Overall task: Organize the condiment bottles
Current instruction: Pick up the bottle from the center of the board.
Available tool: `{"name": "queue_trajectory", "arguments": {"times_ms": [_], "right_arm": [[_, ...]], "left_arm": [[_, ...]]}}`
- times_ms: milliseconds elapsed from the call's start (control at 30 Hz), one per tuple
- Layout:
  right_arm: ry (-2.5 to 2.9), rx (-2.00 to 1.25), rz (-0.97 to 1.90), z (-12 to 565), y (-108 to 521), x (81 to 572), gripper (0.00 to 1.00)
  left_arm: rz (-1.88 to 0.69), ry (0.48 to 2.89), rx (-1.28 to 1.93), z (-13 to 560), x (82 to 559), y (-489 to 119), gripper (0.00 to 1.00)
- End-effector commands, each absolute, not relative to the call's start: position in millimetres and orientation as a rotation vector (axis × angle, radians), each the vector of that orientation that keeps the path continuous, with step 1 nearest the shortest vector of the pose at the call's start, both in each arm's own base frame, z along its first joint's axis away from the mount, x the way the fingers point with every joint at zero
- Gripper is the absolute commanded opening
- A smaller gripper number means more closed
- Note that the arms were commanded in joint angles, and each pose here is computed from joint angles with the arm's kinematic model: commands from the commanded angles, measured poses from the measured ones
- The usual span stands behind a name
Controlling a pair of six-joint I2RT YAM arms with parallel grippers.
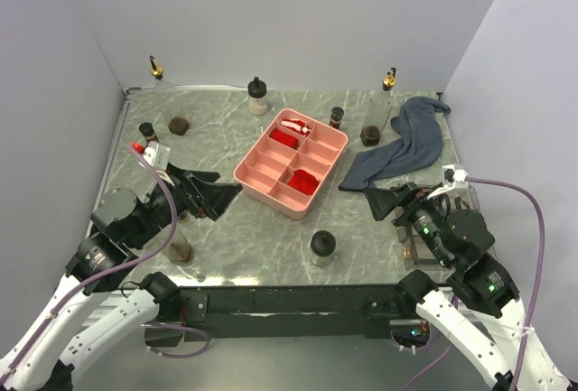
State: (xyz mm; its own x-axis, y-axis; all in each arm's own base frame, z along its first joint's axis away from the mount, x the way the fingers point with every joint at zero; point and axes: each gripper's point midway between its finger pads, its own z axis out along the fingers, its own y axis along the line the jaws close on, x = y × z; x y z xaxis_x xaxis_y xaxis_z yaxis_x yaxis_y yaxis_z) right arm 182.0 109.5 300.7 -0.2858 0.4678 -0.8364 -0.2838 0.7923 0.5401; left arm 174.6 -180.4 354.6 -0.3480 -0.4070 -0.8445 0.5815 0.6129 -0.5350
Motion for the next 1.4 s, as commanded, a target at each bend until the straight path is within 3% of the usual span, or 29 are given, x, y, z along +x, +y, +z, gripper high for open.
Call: {"name": "queue_trajectory", "arguments": {"times_ms": [0, 533, 667, 833, 1033, 1367], "right_arm": [[1.690, 0.151, 0.730, 306.2, 108.1, 184.6, 1.00], [1.769, 0.129, 0.637, 276.7, 106.5, 193.8, 1.00], [1.896, 0.069, 0.616, 259.9, 118.7, 197.6, 0.94], [2.001, -0.058, 0.816, 248.5, 163.9, 189.3, 0.88], [2.109, -0.050, 0.720, 222.5, 171.8, 196.8, 0.88], [2.246, -0.192, 0.465, 175.8, 201.3, 181.5, 0.92]], "left_arm": [[-1.013, 1.598, 0.132, 367.5, 174.1, -175.5, 0.97], [-0.914, 1.568, 0.116, 377.1, 193.9, -171.3, 0.97], [-0.834, 1.559, 0.137, 394.2, 212.9, -174.4, 0.96], [-0.743, 1.522, 0.214, 416.4, 234.9, -183.7, 0.97], [-0.711, 1.457, 0.242, 431.7, 240.9, -184.6, 0.97], [-0.726, 1.472, 0.208, 398.4, 237.0, -179.4, 0.97]]}}
